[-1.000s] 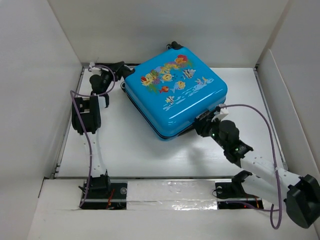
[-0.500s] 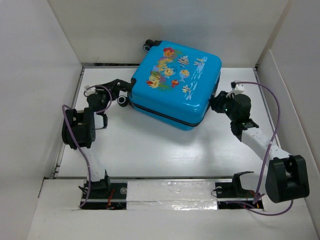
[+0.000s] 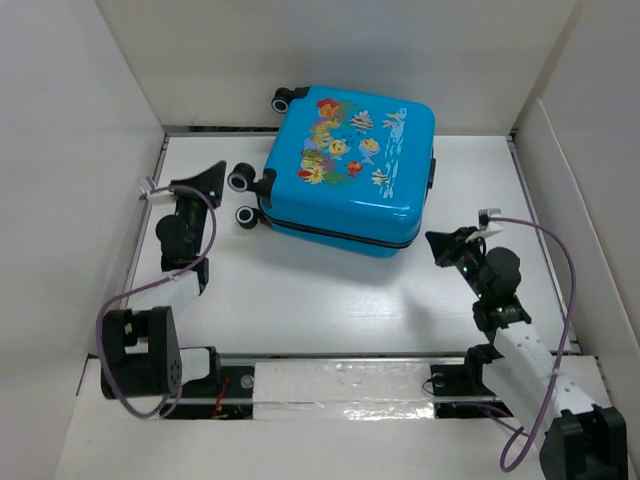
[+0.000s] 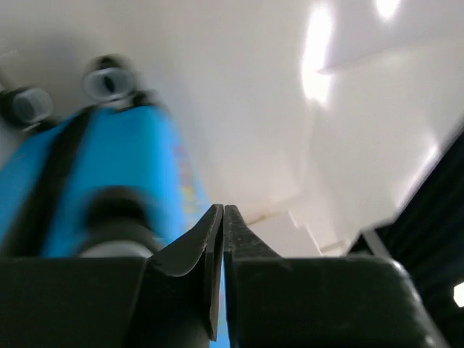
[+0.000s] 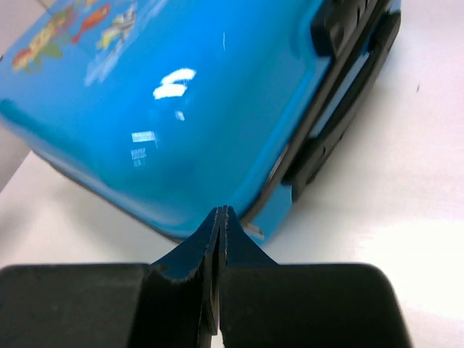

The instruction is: Pack the luggage

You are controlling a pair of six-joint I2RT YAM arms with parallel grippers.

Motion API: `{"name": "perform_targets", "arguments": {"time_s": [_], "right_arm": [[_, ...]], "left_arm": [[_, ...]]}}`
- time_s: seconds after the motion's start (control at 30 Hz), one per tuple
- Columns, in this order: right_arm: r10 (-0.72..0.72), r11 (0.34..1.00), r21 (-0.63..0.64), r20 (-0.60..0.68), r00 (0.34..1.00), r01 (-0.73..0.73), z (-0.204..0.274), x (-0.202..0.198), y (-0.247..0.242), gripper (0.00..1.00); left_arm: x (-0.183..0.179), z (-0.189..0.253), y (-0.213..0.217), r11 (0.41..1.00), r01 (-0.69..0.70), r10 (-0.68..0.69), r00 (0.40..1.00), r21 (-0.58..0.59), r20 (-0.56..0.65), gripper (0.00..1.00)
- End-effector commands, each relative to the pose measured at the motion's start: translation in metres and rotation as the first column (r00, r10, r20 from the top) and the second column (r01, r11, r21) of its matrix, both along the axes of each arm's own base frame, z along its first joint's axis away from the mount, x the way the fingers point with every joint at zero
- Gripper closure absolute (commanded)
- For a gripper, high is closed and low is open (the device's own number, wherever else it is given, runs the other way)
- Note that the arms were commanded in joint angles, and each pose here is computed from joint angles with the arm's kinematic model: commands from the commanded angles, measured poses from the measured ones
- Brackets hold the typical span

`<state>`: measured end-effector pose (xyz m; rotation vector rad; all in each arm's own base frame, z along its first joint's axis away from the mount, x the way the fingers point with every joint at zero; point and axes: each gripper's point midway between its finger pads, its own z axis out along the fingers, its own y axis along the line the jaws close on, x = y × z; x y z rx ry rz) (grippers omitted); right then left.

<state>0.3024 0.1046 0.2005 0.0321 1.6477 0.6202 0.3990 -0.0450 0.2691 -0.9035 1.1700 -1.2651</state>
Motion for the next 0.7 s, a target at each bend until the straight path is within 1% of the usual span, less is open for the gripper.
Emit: {"name": "perform_targets", "arguments": {"time_s": [0.0, 0.07, 0.1, 0.13, 0.17, 0.2, 0.23, 0.27, 0.3, 0.33, 0.37, 0.4, 0.43, 0.5, 0.53, 0.6, 0.67], "right_arm": [[0.063, 0.997, 0.047, 0.066, 0.996, -0.066, -0.002, -0.018, 0.010, 1.00], [0.078, 0.996, 0.044, 0.065, 0.995, -0.081, -0.008, -0.024, 0.011, 1.00], [0.079, 0.996, 0.034, 0.055, 0.995, -0.080, -0.012, -0.025, 0.010, 1.00], [0.082, 0.996, 0.029, 0.052, 0.995, -0.083, -0.013, -0.026, 0.010, 1.00], [0.086, 0.996, 0.026, 0.048, 0.995, -0.088, -0.014, -0.027, 0.010, 1.00], [0.093, 0.995, 0.021, 0.030, 0.995, -0.093, -0.018, -0.028, 0.011, 1.00], [0.097, 0.995, 0.019, 0.023, 0.995, -0.098, -0.019, -0.029, 0.012, 0.98], [0.101, 0.995, 0.019, 0.020, 0.995, -0.101, -0.020, -0.031, 0.012, 0.86], [0.105, 0.994, 0.015, 0.011, 0.994, -0.105, -0.022, -0.032, 0.012, 0.80], [0.104, 0.995, 0.012, 0.007, 0.995, -0.104, -0.023, -0.032, 0.012, 0.72], [0.101, 0.995, 0.012, 0.007, 0.995, -0.101, -0.023, -0.032, 0.011, 0.62], [0.092, 0.996, 0.013, 0.002, 0.996, -0.092, -0.024, -0.032, 0.010, 0.59], [0.093, 0.996, 0.011, -0.002, 0.996, -0.093, -0.025, -0.033, 0.010, 0.57], [0.102, 0.995, 0.011, -0.007, 0.995, -0.102, -0.028, -0.032, 0.012, 0.55], [0.105, 0.994, 0.010, -0.008, 0.994, -0.105, -0.028, -0.032, 0.012, 0.55], [0.110, 0.994, 0.007, -0.013, 0.994, -0.110, -0.030, -0.032, 0.013, 0.55], [0.118, 0.993, 0.005, -0.015, 0.993, -0.118, -0.030, -0.032, 0.014, 0.55]], "left_arm": [[-0.022, 0.106, -0.011, 0.982, -0.074, 0.017, 0.952, 0.175, 0.307, 1.00], [-0.023, 0.123, -0.011, 0.978, -0.085, 0.015, 0.938, 0.188, 0.345, 1.00], [-0.020, 0.134, -0.012, 0.975, -0.090, 0.013, 0.936, 0.201, 0.353, 1.00], [-0.015, 0.134, -0.014, 0.973, -0.082, 0.003, 0.941, 0.217, 0.339, 1.00], [-0.010, 0.132, -0.016, 0.968, -0.074, -0.007, 0.948, 0.240, 0.318, 1.00], [0.004, 0.123, -0.018, 0.958, -0.047, -0.021, 0.972, 0.281, 0.235, 0.98], [0.012, 0.110, -0.017, 0.956, -0.034, -0.015, 0.986, 0.292, 0.163, 0.95], [0.016, 0.098, -0.012, 0.957, -0.045, 0.016, 0.995, 0.287, 0.101, 0.73], [0.017, 0.070, -0.007, 0.957, -0.049, 0.047, 0.999, 0.285, 0.013, 0.56], [0.010, 0.067, -0.002, 0.958, -0.080, 0.078, 0.997, 0.276, 0.016, 0.39], [0.006, 0.059, -0.001, 0.960, -0.079, 0.082, 0.997, 0.269, 0.003, 0.28], [0.003, 0.041, -0.001, 0.961, -0.068, 0.081, 0.996, 0.270, -0.037, 0.13], [0.000, 0.035, -0.008, 0.958, -0.041, 0.059, 0.997, 0.283, -0.055, 0.07], [-0.001, 0.019, -0.021, 0.956, 0.023, 0.014, 0.993, 0.293, -0.121, 0.02], [-0.002, 0.013, -0.028, 0.954, 0.050, -0.009, 0.990, 0.295, -0.140, 0.01], [-0.004, 0.000, -0.033, 0.955, 0.066, -0.011, 0.982, 0.291, -0.186, 0.01], [-0.004, -0.007, -0.023, 0.954, 0.016, 0.048, 0.977, 0.299, -0.206, 0.01]]}}
